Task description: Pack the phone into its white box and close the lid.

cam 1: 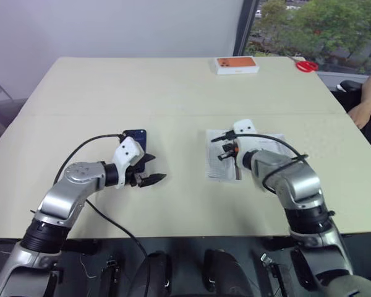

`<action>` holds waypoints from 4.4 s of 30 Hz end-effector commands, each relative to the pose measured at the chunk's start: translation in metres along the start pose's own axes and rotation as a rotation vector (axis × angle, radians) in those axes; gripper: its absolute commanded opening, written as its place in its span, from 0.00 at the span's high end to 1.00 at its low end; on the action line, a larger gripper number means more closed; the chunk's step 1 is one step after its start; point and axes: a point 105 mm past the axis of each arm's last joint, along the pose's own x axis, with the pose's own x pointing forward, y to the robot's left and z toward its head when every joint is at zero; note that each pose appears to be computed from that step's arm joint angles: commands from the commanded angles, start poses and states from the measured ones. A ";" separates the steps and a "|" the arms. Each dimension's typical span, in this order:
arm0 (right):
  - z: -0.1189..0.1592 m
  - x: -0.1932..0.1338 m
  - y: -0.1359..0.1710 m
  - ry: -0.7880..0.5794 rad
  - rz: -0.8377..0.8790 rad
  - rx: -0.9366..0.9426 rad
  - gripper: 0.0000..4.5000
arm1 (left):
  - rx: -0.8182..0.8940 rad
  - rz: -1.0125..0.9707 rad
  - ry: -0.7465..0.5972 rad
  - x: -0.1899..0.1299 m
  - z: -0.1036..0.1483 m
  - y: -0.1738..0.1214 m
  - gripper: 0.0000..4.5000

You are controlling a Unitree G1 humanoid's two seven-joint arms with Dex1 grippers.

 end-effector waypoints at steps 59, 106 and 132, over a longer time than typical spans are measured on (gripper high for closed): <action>0.008 -0.037 0.002 0.006 0.077 -0.220 0.99 | 0.015 0.030 -0.080 -0.001 0.014 -0.003 0.15; -0.005 -0.042 0.008 0.039 0.201 -0.305 0.99 | -0.002 0.056 -0.075 -0.007 0.013 0.002 0.15; 0.000 -0.017 0.027 -0.005 0.222 -0.391 0.99 | -0.009 0.061 -0.072 -0.006 0.011 0.002 0.15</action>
